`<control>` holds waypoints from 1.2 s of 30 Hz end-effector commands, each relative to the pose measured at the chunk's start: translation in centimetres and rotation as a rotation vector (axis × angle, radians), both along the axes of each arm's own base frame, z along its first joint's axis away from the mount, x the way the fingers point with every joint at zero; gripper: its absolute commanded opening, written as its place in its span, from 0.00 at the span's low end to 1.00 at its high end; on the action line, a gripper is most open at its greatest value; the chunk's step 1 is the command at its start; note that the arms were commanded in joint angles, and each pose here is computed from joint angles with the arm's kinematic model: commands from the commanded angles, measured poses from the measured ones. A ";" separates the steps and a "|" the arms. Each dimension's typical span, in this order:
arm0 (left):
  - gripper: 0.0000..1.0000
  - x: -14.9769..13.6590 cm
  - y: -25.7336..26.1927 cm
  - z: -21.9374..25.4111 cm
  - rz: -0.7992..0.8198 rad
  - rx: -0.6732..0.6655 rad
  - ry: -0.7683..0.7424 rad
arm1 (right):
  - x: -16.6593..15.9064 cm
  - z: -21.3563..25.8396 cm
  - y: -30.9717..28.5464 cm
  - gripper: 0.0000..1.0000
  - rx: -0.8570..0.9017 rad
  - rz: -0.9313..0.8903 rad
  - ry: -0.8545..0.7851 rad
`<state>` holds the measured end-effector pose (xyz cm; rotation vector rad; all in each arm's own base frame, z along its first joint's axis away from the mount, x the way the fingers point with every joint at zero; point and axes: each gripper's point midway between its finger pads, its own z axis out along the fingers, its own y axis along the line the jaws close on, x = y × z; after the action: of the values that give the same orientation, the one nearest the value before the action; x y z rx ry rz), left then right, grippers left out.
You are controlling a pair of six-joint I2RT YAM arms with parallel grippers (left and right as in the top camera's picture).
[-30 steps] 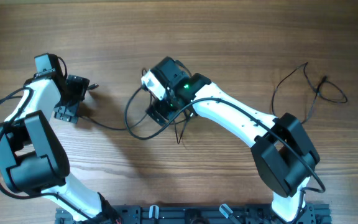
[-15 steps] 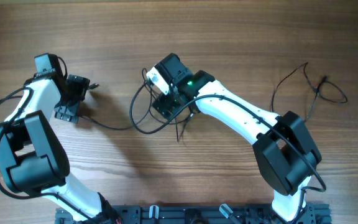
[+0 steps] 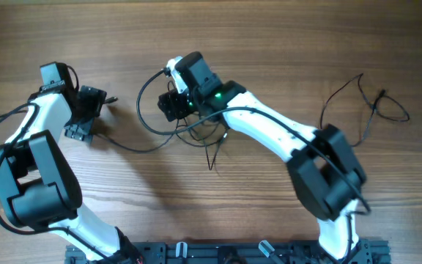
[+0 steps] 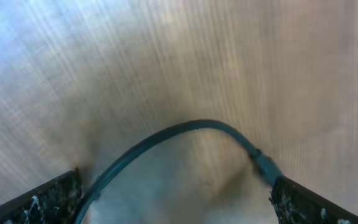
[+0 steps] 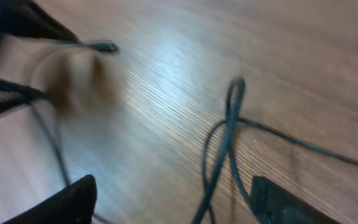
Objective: Untangle cables
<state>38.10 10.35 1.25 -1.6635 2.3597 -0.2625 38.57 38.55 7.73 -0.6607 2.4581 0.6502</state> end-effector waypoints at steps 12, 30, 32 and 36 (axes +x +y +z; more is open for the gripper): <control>1.00 3.9 -7.6 3.3 -0.481 -0.296 -0.339 | 3.3 22.3 1.8 0.04 0.266 0.147 -0.713; 1.00 3.5 -6.5 2.4 -0.451 -0.230 -0.285 | 15.5 34.6 -20.8 0.04 0.422 -0.533 -1.039; 1.00 3.5 -6.5 2.4 -0.450 -0.231 -0.283 | 16.7 34.3 -24.3 0.04 0.609 -0.610 -0.895; 1.00 3.5 -6.5 2.4 -0.450 -0.231 -0.284 | 18.1 30.0 -29.8 0.04 0.794 -0.725 -0.536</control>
<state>41.95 3.96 4.40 -1.0752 2.4926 -0.8371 56.42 9.93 40.12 0.1213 1.4572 0.5205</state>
